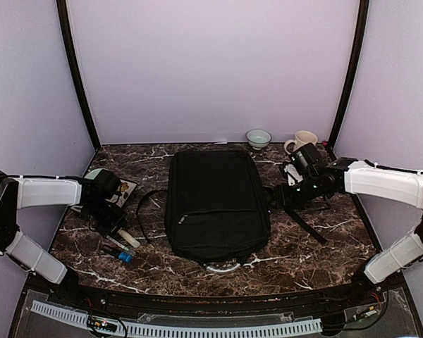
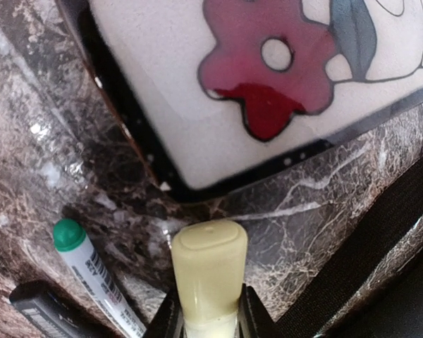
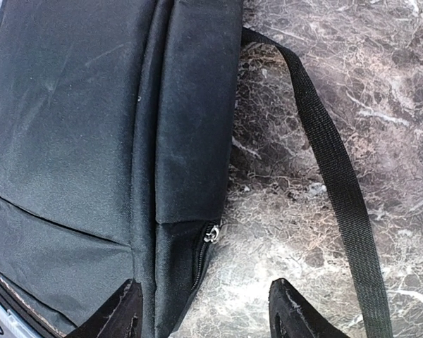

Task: Pack the student bag
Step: Grab the pen at the center of the board, then pass from the left arm to the right

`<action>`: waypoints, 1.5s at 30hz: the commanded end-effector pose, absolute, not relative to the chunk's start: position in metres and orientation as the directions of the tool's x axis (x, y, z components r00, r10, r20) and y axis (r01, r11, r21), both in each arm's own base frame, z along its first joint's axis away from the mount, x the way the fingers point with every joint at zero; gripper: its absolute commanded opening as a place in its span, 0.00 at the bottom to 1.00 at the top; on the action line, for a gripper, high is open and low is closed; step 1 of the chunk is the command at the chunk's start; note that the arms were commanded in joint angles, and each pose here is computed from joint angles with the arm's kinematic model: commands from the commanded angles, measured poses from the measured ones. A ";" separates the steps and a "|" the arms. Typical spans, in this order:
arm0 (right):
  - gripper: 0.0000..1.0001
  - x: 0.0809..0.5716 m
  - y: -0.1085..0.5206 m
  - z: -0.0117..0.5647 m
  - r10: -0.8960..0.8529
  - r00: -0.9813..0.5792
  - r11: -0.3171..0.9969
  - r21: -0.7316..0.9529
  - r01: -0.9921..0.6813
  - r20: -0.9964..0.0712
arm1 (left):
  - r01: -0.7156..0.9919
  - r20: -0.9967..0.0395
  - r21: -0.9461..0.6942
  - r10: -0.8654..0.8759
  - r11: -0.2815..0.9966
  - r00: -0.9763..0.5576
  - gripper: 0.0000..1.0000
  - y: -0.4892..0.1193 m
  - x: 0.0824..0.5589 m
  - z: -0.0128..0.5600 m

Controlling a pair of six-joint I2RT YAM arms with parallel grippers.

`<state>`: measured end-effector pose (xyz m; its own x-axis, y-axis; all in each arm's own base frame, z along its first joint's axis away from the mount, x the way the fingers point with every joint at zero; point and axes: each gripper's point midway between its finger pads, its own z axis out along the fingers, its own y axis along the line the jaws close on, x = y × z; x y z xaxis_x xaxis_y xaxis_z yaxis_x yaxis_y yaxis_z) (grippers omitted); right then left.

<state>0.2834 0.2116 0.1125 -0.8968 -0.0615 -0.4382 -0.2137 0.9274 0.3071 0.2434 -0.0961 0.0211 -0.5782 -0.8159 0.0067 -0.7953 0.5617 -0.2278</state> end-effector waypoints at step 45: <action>0.70 0.285 0.352 0.254 -0.009 -0.811 0.549 0.675 -0.493 -0.585 | -0.278 -0.079 -0.838 -0.609 0.469 -0.789 0.13 -0.399 0.341 0.261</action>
